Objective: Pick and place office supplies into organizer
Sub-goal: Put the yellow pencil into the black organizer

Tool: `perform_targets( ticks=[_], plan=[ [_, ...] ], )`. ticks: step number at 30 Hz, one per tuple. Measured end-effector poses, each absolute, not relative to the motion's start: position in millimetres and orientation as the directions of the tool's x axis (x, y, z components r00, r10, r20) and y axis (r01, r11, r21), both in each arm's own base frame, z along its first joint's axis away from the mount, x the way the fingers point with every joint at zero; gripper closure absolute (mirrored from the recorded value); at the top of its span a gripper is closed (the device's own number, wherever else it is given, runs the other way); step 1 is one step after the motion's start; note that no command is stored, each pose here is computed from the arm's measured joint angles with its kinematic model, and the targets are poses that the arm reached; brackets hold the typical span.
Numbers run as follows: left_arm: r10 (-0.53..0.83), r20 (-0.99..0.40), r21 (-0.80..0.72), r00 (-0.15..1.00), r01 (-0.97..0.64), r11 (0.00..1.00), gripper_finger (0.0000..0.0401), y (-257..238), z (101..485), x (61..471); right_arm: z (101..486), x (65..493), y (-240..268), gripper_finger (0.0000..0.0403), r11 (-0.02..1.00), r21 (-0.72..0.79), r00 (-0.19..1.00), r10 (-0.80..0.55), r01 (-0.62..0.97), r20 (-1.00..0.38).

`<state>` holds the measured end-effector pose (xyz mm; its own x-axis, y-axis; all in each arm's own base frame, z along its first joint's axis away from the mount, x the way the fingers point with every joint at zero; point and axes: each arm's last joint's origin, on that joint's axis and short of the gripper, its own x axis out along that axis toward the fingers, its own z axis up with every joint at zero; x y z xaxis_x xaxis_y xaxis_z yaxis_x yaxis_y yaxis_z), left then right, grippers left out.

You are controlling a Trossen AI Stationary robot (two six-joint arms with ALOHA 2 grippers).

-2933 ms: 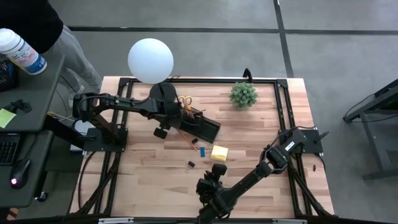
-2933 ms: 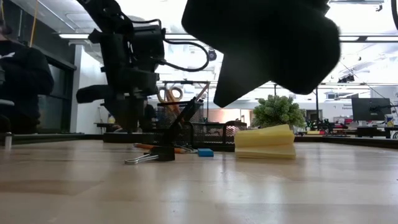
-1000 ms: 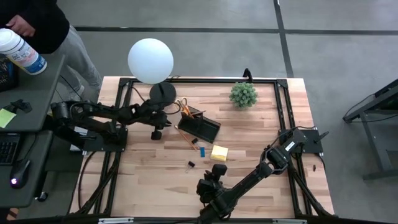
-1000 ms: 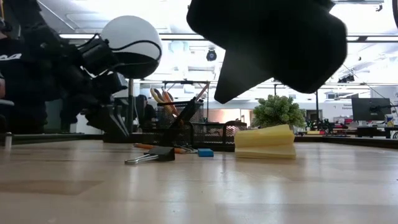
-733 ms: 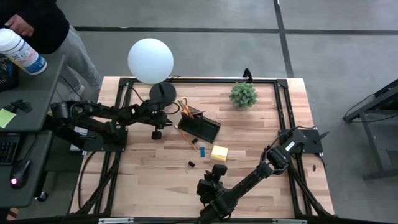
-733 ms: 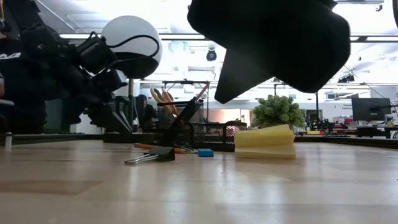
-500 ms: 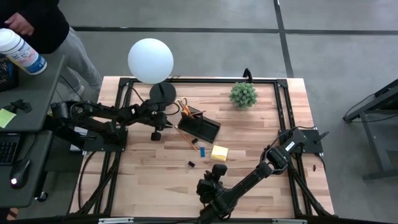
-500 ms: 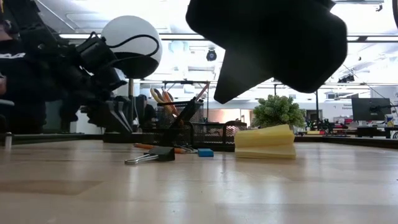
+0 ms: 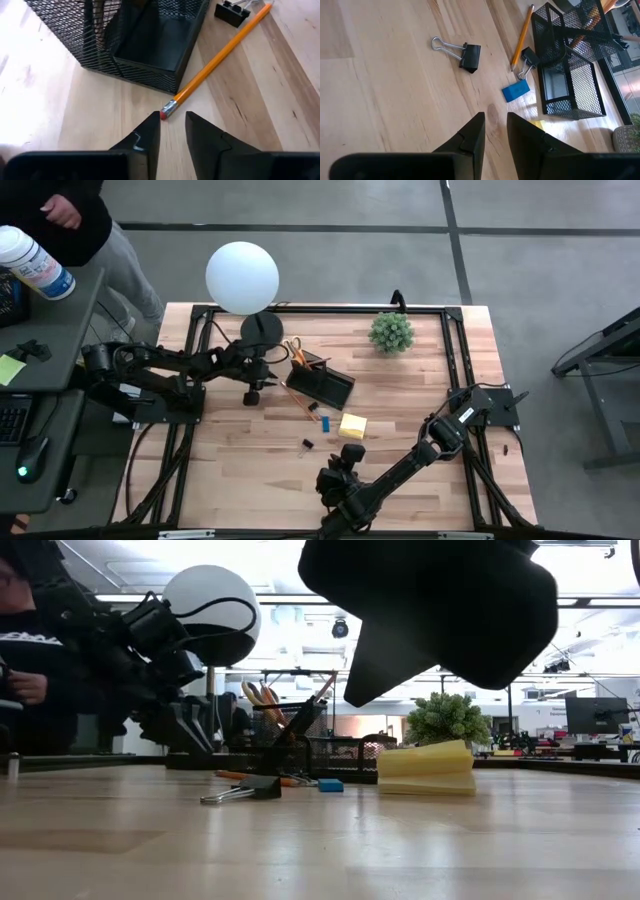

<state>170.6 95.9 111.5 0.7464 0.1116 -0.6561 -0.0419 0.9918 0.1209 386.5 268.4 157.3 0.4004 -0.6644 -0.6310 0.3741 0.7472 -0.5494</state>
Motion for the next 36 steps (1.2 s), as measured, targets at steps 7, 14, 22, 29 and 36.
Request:
perform_targets(
  ticks=[7, 14, 22, 29, 36],
  plan=[
    [0.108, -0.676, 0.08, 0.729, -0.072, 0.994, 0.028, 96.5, 105.6, 171.2, 157.2, 386.5, 268.4, 0.0325, 0.747, -0.549, 0.4, -0.664, 0.374, -0.631],
    [0.107, -0.684, 0.085, 0.722, -0.066, 0.994, 0.027, 99.2, 95.1, 175.4, 157.0, 386.5, 268.4, 0.0325, 0.748, -0.548, 0.4, -0.664, 0.374, -0.632],
    [0.142, -0.651, 0.161, 0.745, -0.047, 0.986, 0.0272, 101.8, 97.6, 178.6, 157.0, 386.6, 268.8, 0.0325, 0.753, -0.541, 0.397, -0.657, 0.374, -0.64],
    [0.131, -0.658, 0.172, 0.742, -0.021, 0.985, 0.0272, 101.2, 96.9, 178.0, 156.9, 387.0, 269.0, 0.0325, 0.753, -0.54, 0.402, -0.658, 0.377, -0.637],
    [0.117, -0.661, 0.165, 0.742, -0.009, 0.986, 0.0272, 101.4, 93.7, 179.0, 156.9, 387.9, 269.3, 0.0325, 0.755, -0.533, 0.408, -0.655, 0.382, -0.636]
  ],
)
